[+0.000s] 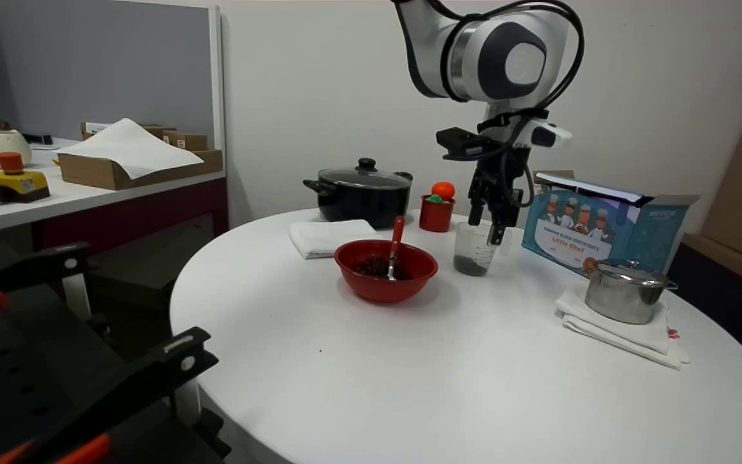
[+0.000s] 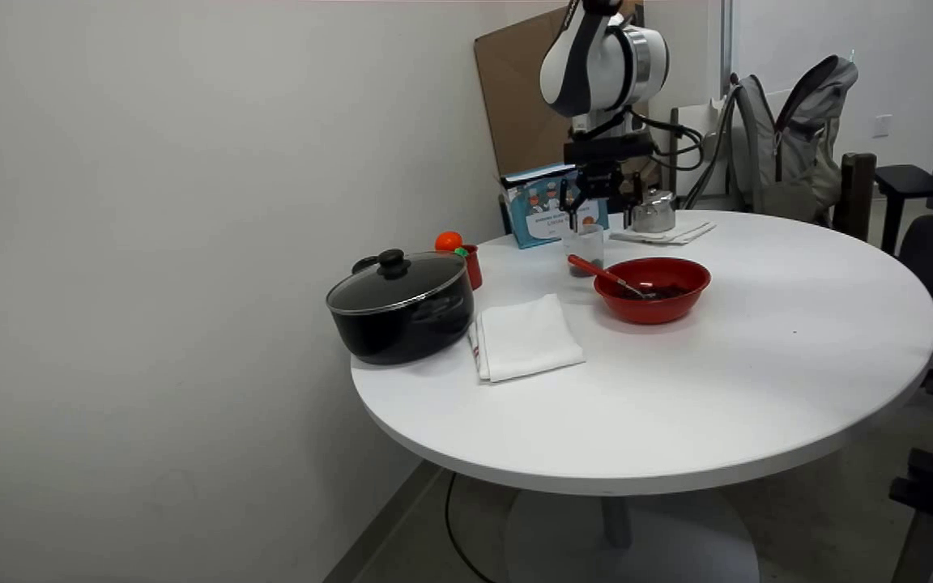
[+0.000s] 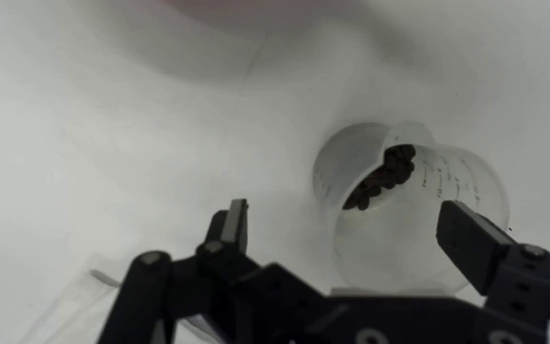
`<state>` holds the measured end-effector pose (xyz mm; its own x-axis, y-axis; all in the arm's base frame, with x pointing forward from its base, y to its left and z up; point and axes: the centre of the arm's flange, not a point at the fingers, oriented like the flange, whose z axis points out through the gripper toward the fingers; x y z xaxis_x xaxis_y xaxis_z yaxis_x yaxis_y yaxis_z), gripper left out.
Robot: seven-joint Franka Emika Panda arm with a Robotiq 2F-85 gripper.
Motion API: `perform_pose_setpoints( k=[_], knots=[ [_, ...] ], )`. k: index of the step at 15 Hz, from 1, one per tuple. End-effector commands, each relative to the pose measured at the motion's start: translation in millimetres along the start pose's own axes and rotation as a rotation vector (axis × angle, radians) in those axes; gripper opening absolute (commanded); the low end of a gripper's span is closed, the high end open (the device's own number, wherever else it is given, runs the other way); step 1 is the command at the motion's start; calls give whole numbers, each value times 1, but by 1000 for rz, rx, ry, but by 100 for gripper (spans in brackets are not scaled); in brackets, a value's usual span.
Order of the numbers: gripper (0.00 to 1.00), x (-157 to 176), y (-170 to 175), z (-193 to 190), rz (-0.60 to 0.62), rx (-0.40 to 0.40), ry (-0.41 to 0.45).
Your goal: Pick up the clear jug and move it to the left side of the table
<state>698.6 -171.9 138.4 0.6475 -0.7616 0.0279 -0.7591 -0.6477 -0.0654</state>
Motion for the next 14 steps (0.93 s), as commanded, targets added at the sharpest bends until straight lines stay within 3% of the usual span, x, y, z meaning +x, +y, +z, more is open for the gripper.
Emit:
perform_pose_setpoints(
  k=[1,2,9,11,14],
  knots=[
    [75,15,-1,11,18,-50,-12],
    [74,15,2,12,15,-58,-14],
    [22,-12,19,-34,-106,-22,23],
    [8,-26,20,-53,-175,9,-45],
    [0,-55,22,-72,-281,20,-110]
  ],
)
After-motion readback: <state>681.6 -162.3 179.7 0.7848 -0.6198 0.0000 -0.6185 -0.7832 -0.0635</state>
